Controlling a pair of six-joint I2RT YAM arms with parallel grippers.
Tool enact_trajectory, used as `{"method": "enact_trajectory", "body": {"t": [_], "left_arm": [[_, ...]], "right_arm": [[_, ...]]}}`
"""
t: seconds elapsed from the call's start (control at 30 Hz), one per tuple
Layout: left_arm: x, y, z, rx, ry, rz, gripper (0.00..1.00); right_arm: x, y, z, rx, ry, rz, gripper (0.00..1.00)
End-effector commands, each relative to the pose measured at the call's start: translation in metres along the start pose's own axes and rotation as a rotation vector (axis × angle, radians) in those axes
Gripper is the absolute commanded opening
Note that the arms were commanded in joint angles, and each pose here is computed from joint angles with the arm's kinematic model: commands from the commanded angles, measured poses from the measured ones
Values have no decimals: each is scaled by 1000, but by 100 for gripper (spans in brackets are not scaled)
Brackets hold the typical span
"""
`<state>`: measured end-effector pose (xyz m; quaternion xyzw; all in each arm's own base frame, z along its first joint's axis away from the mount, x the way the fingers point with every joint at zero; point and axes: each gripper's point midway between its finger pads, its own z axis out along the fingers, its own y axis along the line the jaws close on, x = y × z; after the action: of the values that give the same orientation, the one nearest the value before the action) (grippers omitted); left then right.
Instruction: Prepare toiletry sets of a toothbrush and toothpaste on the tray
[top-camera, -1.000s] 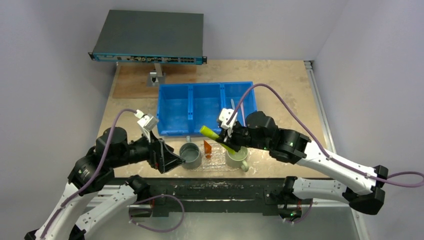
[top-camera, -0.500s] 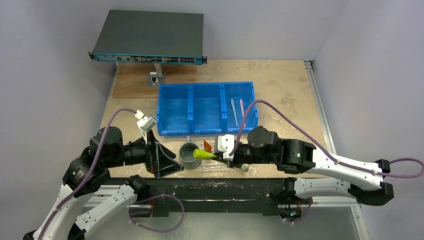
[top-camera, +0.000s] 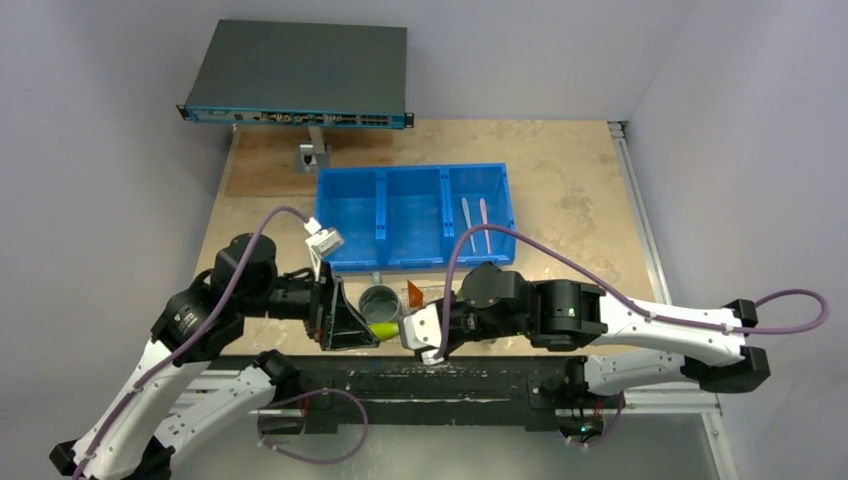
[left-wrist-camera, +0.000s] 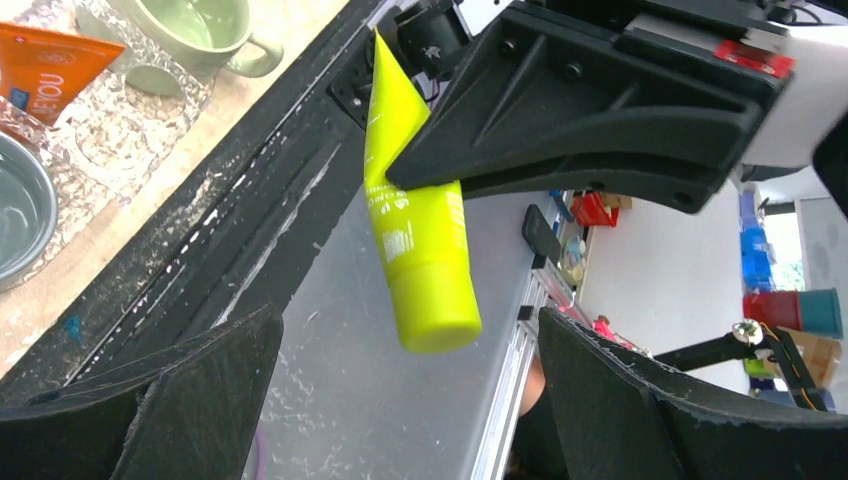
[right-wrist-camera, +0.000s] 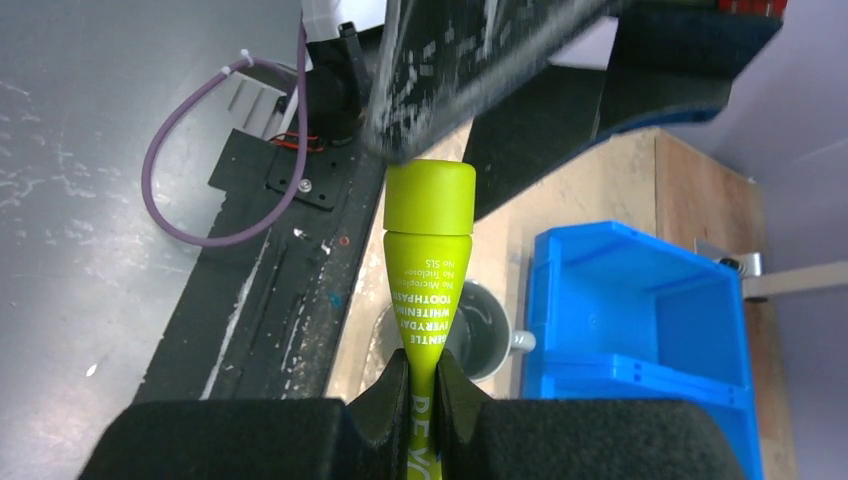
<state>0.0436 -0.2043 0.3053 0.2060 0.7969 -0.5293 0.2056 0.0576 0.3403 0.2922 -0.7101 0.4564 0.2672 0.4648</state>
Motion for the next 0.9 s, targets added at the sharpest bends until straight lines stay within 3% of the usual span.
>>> {"method": "enact_trajectory", "body": {"t": [0.0, 0.23, 0.53, 0.77, 0.87], "left_arm": [[6, 1, 4, 27, 56, 2, 100], [11, 6, 10, 38, 100, 12, 97], [17, 12, 15, 63, 132, 38, 85], [21, 18, 17, 61, 145, 54, 65], [23, 20, 18, 61, 149, 57, 47]], "right_arm": [[-33, -14, -3, 16, -61, -118, 11], [-40, -18, 11, -9, -40, -164, 12], [-39, -21, 31, -27, -1, -187, 13], [-40, -18, 38, -57, 2, -185, 14], [-38, -17, 41, -69, 15, -179, 17]]}}
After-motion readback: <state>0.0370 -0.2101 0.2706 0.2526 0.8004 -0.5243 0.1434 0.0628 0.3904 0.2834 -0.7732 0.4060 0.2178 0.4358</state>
